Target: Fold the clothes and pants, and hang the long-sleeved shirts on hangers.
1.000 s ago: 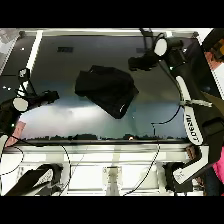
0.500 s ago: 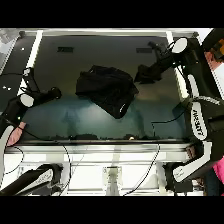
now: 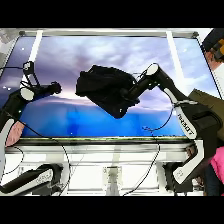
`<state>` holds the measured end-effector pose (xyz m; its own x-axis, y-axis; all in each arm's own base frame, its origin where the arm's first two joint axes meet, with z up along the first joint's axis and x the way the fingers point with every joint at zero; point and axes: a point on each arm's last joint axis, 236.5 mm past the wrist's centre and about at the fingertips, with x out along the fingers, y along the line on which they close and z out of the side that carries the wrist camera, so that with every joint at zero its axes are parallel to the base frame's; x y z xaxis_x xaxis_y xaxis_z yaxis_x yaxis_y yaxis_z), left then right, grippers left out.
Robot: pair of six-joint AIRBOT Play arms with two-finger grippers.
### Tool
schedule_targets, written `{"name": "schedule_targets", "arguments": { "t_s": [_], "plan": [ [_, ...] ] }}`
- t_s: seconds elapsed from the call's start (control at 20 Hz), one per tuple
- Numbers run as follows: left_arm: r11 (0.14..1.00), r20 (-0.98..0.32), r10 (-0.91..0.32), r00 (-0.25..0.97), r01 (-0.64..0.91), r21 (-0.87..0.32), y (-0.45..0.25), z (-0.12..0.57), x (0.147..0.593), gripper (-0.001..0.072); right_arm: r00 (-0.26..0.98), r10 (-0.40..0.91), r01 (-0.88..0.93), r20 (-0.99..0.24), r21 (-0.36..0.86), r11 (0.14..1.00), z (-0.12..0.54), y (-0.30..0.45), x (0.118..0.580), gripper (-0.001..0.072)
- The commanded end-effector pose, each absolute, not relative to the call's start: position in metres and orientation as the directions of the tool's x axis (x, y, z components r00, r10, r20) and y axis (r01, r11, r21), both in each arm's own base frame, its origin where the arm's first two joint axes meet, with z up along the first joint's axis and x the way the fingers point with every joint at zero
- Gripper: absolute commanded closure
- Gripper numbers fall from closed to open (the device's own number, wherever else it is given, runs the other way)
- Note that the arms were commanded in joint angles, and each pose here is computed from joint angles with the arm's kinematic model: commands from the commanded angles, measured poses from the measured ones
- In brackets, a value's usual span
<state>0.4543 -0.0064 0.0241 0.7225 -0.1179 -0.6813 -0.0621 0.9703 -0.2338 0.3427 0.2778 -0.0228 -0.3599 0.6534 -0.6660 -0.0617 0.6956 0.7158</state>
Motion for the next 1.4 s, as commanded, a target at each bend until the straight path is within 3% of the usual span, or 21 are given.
{"name": "schedule_targets", "arguments": {
  "t_s": [0.0, 0.2, 0.55, 1.25, 1.3, 1.35],
  "plan": [
    [0.971, -0.678, -0.118, 0.725, -0.058, -0.23, -0.006, 0.026, 0.456, 0.0229, -0.328, 0.661, 0.016, -0.675, 0.696, 0.718, -0.052, 0.295, 0.35, 0.0296],
    [0.971, -0.679, -0.118, 0.725, -0.057, -0.23, -0.007, 0.025, 0.456, 0.0229, -0.194, 0.646, 0.155, -0.738, 0.627, 0.763, -0.07, 0.28, 0.386, 0.0297],
    [0.971, -0.679, -0.118, 0.725, -0.057, -0.23, -0.007, 0.025, 0.456, 0.023, -0.132, 0.659, 0.207, -0.74, 0.63, 0.749, -0.06, 0.266, 0.407, 0.0304],
    [0.971, -0.678, -0.118, 0.725, -0.058, -0.23, -0.006, 0.025, 0.456, 0.023, -0.152, 0.564, 0.235, -0.812, 0.524, 0.818, -0.076, 0.279, 0.392, 0.0305],
    [0.971, -0.68, -0.118, 0.724, -0.058, -0.23, -0.006, 0.025, 0.456, 0.023, -0.144, 0.567, 0.235, -0.811, 0.529, 0.815, -0.076, 0.283, 0.393, 0.031],
    [0.971, -0.683, -0.118, 0.72, -0.059, -0.231, -0.006, 0.022, 0.456, 0.023, -0.143, 0.567, 0.226, -0.811, 0.531, 0.817, -0.076, 0.288, 0.391, 0.0385]
  ]
}}
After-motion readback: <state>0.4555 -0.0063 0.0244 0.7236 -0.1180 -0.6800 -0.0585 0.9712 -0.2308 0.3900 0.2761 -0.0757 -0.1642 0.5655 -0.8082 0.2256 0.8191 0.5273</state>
